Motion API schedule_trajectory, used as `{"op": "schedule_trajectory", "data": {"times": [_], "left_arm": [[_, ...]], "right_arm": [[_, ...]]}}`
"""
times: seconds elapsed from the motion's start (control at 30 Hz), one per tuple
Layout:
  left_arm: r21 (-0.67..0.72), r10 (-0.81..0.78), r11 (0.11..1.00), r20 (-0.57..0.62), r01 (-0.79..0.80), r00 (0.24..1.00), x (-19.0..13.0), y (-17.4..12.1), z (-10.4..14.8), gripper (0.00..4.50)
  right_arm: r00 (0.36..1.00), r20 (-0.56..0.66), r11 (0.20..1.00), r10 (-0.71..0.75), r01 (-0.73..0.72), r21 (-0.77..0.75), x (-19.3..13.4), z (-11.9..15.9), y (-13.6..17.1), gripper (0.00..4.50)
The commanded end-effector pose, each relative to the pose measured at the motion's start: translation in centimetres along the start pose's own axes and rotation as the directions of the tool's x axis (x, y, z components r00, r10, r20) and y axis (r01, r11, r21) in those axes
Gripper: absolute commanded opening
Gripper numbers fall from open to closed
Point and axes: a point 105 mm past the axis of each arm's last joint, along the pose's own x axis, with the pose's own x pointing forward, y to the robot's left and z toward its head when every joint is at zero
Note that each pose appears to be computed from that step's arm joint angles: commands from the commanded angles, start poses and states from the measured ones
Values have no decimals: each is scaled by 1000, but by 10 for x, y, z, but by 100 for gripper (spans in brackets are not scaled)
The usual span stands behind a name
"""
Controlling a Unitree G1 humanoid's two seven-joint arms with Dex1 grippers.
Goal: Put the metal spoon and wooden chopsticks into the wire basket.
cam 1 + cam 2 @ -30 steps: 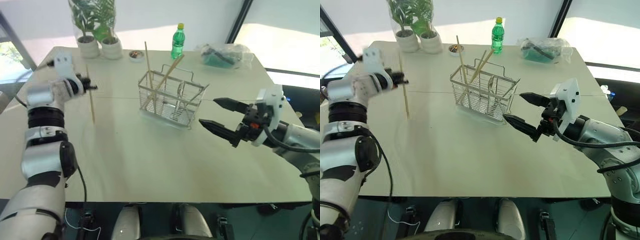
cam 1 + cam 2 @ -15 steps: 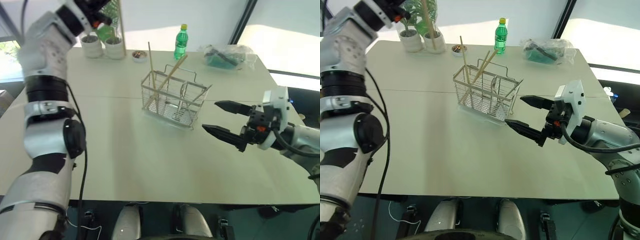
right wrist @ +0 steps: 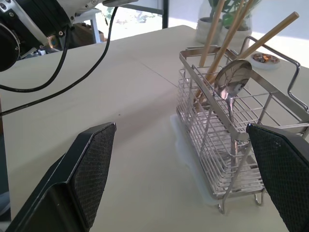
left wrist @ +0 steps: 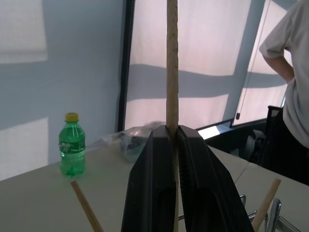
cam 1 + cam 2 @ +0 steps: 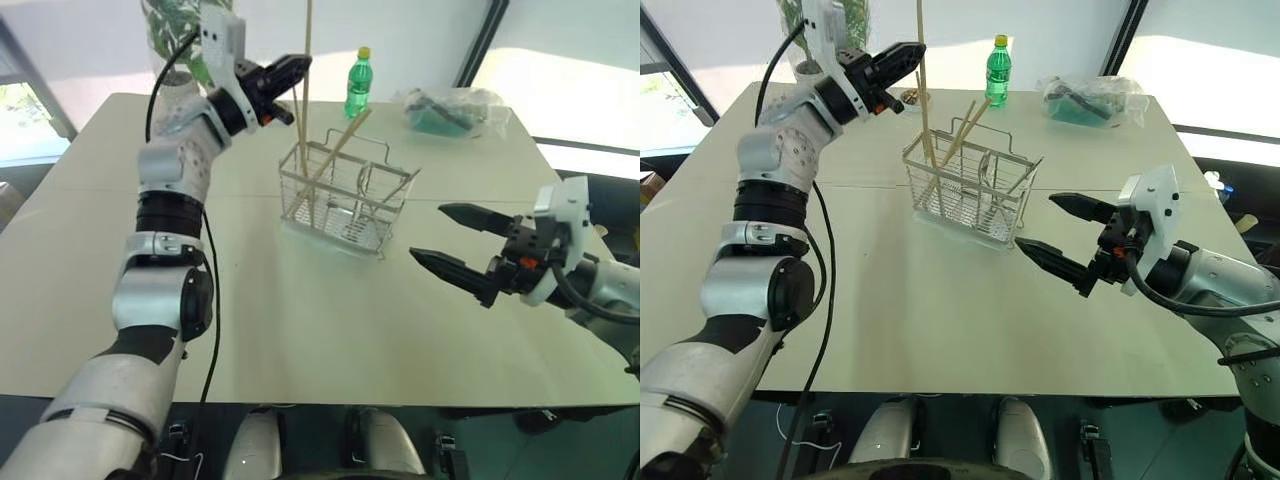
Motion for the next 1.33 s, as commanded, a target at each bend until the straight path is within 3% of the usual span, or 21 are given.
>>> {"op": "schedule_trajectory", "data": {"times": [0.03,0.1,0.2,0.43,0.63,0.8,0.9,1.07,1.33], "left_arm": [[31,-20,999,7,20,1000,2,-9,-4,3],[-6,-28,1000,-4,28,1000,1,-13,-15,3],[-71,-41,997,2,41,999,-2,-19,-24,104],[-100,-18,995,55,23,998,-11,-23,-5,442],[98,-34,995,17,32,999,-45,-20,49,442],[205,30,979,-154,3,988,-98,3,75,442],[232,28,972,-314,48,949,-139,4,69,442],[215,-37,959,-551,185,834,-198,-21,40,442],[277,47,947,-617,161,786,-219,-29,24,442]], "right_arm": [[999,50,999,-17,19,-35,0,12,-1,450],[998,53,999,-22,24,-31,2,12,-3,450],[998,54,999,-21,23,-30,3,12,-5,450],[999,52,999,-11,13,-37,6,13,-8,450],[998,60,999,3,-1,-32,11,11,-10,450],[998,49,999,24,-22,-35,15,5,-13,450],[999,41,999,31,-29,-39,17,2,-19,450],[998,42,998,39,-37,-52,21,2,-28,450],[995,54,995,85,-82,-57,28,4,-23,450]]}}
